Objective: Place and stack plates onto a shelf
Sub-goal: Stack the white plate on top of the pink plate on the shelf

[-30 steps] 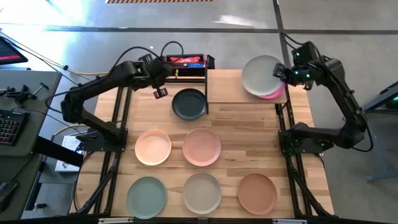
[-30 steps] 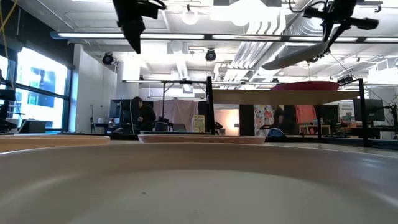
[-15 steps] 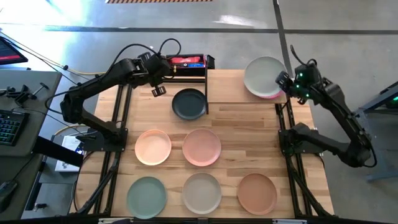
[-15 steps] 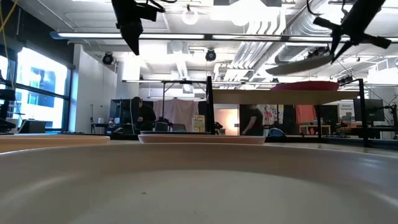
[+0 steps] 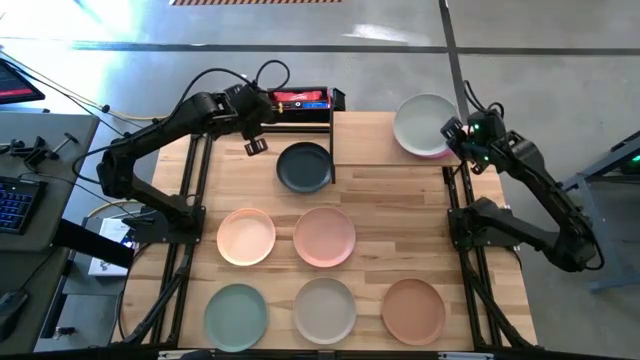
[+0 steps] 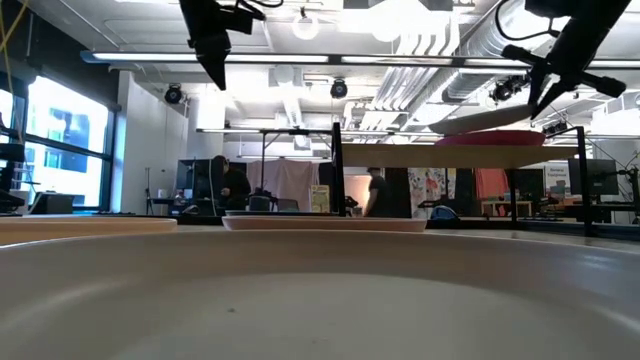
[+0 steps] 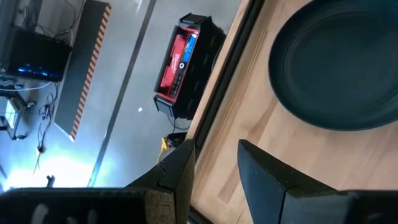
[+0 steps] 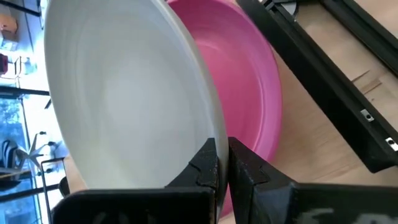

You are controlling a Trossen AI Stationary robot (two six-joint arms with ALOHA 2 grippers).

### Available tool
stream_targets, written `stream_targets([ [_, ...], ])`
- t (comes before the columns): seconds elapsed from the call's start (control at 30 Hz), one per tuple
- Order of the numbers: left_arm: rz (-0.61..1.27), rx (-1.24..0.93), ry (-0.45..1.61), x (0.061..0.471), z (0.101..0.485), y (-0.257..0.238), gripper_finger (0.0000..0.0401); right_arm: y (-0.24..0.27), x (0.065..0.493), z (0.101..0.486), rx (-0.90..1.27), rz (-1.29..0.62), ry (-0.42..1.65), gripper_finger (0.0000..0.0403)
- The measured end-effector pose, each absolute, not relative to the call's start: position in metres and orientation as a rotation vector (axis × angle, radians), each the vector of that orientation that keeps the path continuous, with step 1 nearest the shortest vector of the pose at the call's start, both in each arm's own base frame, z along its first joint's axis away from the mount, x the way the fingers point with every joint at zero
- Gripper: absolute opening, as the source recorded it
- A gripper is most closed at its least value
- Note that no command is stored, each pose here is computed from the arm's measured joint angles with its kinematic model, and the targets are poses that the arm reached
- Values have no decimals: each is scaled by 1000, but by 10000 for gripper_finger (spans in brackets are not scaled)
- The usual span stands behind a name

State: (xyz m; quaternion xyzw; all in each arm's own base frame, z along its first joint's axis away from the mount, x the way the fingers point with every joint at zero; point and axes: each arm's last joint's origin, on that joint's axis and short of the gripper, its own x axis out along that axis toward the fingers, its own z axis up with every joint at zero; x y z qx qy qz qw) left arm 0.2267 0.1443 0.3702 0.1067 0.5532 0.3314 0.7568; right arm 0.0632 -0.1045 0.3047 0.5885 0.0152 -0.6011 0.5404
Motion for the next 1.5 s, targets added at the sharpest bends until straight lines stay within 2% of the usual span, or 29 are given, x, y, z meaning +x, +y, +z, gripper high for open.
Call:
stream_targets([
  [0.9,723,233,1206,227,370,144,111,-105,62,305,1360,-1456,40,1],
  [1.5,723,233,1205,227,370,144,111,-113,70,299,1367,-1413,155,1],
])
